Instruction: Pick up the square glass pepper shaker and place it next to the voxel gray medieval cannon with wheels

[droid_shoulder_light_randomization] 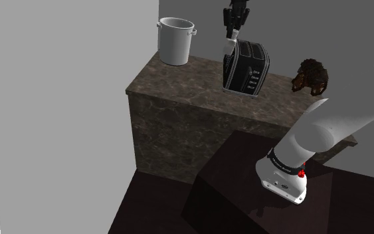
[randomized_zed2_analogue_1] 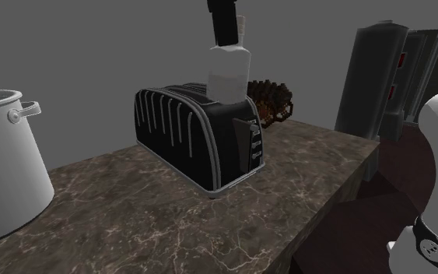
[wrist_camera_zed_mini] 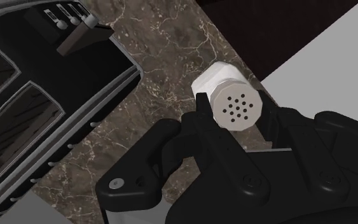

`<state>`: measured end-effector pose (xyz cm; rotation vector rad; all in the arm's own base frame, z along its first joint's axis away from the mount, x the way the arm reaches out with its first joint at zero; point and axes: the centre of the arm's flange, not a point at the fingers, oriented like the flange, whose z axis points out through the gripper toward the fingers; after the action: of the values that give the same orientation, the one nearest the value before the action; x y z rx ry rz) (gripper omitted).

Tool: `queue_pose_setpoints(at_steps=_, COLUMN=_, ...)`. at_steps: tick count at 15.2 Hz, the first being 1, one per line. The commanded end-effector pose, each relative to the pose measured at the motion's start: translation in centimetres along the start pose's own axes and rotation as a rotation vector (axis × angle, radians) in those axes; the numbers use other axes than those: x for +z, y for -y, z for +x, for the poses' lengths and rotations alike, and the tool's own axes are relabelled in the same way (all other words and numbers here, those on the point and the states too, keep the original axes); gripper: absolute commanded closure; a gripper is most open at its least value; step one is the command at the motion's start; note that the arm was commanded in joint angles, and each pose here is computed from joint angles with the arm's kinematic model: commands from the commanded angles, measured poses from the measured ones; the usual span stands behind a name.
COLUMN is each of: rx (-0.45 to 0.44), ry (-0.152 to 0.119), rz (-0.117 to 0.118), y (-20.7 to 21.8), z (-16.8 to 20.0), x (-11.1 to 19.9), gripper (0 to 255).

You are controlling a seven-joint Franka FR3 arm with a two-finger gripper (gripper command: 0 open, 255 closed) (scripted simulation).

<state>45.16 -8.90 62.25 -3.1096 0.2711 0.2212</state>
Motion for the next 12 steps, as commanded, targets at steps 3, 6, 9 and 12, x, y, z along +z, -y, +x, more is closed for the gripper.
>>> queue_pose_setpoints(at_steps=3, rx=0.000, ry=0.000, rz=0.000, y=-2.6, z=-0.7, x=-0.7, gripper=255)
queue_pose_setpoints(at_steps=6, rx=0.000, ry=0.000, rz=0.000, y=-6.5, z=-1.5, x=-0.6, gripper=255)
queue_pose_setpoints(at_steps=9, rx=0.000, ry=0.000, rz=0.000, y=-10.4, z=-2.3, x=-0.5, gripper=255)
queue_pose_setpoints(at_steps=12, rx=0.000, ry=0.000, rz=0.000, y=-14.2, z=-3.1, x=-0.4, gripper=255)
